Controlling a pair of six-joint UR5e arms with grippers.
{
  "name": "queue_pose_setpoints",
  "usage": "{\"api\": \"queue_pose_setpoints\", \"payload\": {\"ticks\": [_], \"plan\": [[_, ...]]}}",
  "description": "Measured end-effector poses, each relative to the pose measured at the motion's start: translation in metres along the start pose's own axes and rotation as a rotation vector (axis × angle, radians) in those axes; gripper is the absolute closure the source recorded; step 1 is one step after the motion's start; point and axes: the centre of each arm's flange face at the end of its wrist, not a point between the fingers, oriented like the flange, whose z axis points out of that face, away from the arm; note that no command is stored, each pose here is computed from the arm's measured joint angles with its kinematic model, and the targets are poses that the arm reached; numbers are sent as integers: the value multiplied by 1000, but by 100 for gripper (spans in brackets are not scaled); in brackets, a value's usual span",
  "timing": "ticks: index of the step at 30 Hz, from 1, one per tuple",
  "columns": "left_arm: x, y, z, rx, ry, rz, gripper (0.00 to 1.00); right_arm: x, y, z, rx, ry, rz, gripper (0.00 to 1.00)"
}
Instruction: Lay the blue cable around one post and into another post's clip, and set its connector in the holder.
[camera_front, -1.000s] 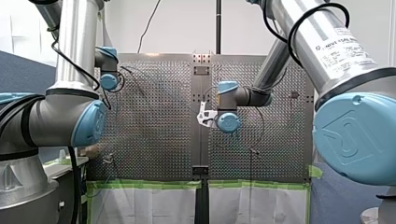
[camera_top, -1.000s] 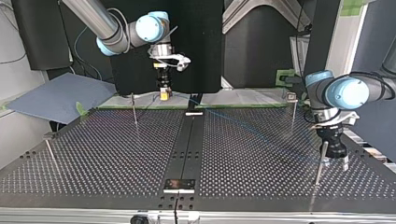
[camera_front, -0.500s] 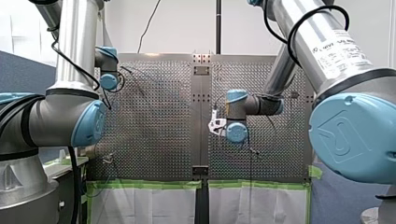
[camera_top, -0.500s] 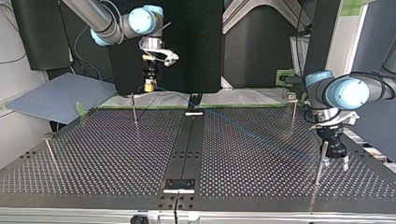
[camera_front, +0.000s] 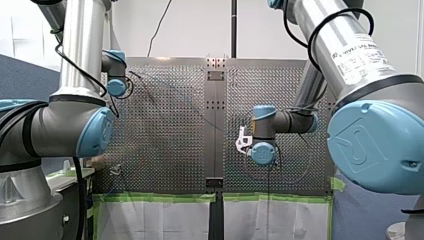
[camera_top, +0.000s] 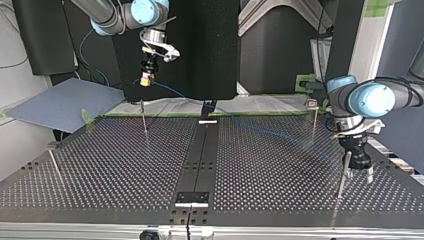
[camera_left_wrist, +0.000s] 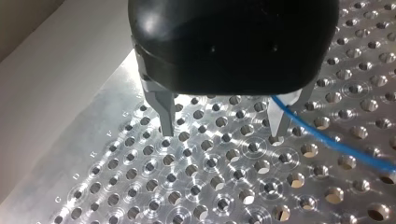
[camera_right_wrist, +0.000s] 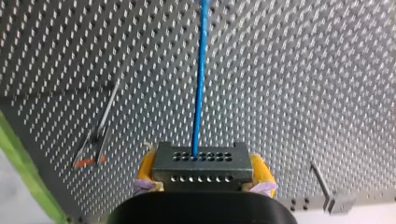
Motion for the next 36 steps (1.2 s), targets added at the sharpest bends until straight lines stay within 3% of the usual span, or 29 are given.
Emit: {"api": "queue_pose_setpoints", "payload": {"ticks": [9, 15, 21, 26, 31, 36], "plan": [[0, 0, 0, 1, -1, 0, 2, -15, 27, -21, -53, -28, -23, 100], [0, 0, 0, 1, -1, 1, 2, -39, 48, -40, -83, -87, -55, 100], [0, 0, 0, 1, 0, 1, 2, -68, 73, -63, -135, -144, -64, 100], [0, 0, 0, -1, 1, 1, 2, -88, 95, -82, -182, -199, -85, 100], [0, 0, -1, -3, 5, 2, 2, -95, 111, -82, -215, -211, -87, 100], [0, 0, -1, -4, 6, 2, 2, -95, 121, -72, -221, -206, -89, 100]]}}
